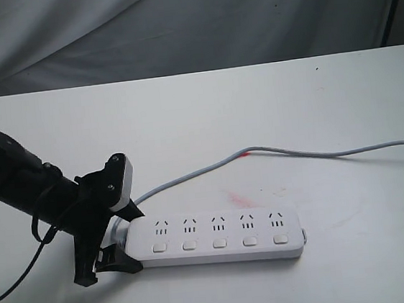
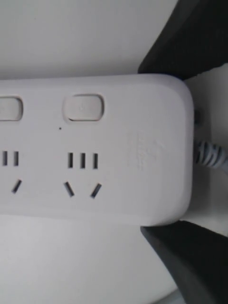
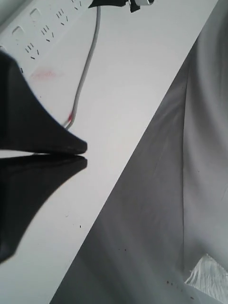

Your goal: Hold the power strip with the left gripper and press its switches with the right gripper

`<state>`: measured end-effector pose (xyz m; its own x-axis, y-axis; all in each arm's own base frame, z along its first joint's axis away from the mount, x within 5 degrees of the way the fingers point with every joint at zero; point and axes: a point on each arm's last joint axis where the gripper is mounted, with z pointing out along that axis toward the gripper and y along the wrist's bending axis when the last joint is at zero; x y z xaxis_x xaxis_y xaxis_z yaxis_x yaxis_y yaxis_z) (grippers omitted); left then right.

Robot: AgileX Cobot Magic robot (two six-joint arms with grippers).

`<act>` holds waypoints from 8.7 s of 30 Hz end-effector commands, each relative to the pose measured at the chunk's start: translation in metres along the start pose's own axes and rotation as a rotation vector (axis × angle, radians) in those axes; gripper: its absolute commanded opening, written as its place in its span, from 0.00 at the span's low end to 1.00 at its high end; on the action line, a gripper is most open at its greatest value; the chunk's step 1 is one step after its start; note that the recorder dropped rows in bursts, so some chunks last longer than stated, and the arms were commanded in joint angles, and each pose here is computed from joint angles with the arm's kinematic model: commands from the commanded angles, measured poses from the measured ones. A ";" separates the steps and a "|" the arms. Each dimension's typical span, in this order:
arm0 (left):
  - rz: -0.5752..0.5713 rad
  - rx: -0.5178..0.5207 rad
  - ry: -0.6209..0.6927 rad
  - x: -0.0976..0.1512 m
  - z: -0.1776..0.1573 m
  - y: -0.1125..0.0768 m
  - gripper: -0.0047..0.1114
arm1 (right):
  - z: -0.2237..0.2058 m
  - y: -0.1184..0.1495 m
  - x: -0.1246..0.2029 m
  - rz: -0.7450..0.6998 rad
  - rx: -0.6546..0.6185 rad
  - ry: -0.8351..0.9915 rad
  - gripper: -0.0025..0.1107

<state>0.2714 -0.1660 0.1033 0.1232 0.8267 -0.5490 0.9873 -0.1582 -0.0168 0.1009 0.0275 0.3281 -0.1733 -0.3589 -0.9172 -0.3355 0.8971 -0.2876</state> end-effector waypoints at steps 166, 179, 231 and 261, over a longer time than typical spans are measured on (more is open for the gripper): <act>0.001 0.004 -0.014 -0.003 0.000 -0.001 0.51 | 0.295 0.191 0.064 -0.512 -0.786 0.283 0.38; 0.001 0.004 -0.014 -0.003 0.000 -0.001 0.51 | 0.296 0.193 0.069 -0.516 -0.799 0.293 0.38; 0.001 0.004 -0.014 -0.003 0.000 -0.001 0.51 | 0.296 0.193 0.100 -0.600 -0.820 0.376 0.38; 0.001 0.004 -0.014 -0.003 0.000 -0.001 0.51 | 0.269 0.158 0.055 -0.443 -0.751 0.292 0.38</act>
<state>0.2709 -0.1669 0.1035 0.1213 0.8249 -0.5521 0.9873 -0.1578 -0.0189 0.2905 0.2299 0.1553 -0.0547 -0.7766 -0.6277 -0.9238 0.2779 -0.2634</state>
